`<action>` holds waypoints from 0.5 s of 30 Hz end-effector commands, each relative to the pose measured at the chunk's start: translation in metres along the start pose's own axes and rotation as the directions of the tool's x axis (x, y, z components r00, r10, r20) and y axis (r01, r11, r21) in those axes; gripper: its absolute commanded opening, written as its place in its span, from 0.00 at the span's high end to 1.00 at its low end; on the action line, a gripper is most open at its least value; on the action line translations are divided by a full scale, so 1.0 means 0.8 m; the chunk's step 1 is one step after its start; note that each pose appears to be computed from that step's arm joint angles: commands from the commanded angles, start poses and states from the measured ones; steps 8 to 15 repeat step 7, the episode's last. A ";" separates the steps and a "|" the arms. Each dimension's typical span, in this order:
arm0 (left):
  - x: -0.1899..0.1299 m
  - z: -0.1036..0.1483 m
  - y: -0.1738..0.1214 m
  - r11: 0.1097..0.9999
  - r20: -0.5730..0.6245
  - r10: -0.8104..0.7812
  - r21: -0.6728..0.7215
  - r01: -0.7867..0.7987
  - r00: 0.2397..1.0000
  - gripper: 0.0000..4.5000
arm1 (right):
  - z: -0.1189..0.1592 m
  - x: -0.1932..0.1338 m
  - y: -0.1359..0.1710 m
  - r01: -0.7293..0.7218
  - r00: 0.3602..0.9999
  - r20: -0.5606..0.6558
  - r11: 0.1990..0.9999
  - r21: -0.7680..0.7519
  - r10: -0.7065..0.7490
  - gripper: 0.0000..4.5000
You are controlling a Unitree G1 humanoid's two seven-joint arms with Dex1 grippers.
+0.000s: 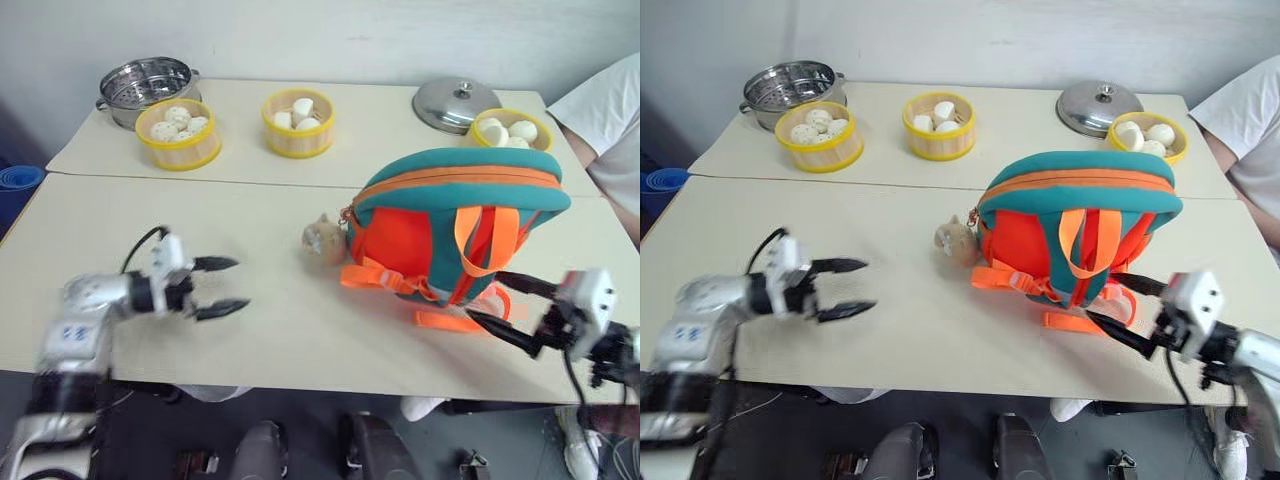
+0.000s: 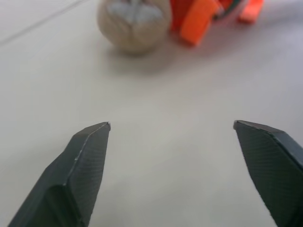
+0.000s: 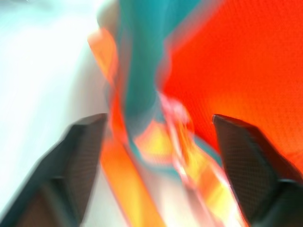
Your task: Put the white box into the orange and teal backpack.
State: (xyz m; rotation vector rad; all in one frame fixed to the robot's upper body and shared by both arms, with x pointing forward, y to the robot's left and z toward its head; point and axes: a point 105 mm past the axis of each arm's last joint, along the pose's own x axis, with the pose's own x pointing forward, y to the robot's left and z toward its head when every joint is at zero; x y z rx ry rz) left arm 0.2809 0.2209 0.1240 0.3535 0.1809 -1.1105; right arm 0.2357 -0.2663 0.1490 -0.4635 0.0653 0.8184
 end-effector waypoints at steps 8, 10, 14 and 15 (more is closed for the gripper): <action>-0.034 0.000 -0.011 0.964 -0.020 0.190 0.194 -0.182 0.982 0.00 | -0.047 -0.046 -0.030 0.041 0.993 -0.101 0.984 -0.172 -0.059 0.01; -0.034 0.000 -0.011 0.964 -0.020 0.190 0.194 -0.182 0.982 0.00 | -0.047 -0.046 -0.030 0.041 0.993 -0.101 0.984 -0.172 -0.059 0.01; -0.034 0.000 -0.011 0.964 -0.020 0.190 0.194 -0.182 0.982 0.00 | -0.047 -0.046 -0.030 0.041 0.993 -0.101 0.984 -0.172 -0.059 0.01; -0.034 0.000 -0.011 0.964 -0.020 0.190 0.194 -0.182 0.982 0.00 | -0.047 -0.046 -0.030 0.041 0.993 -0.101 0.984 -0.172 -0.059 0.01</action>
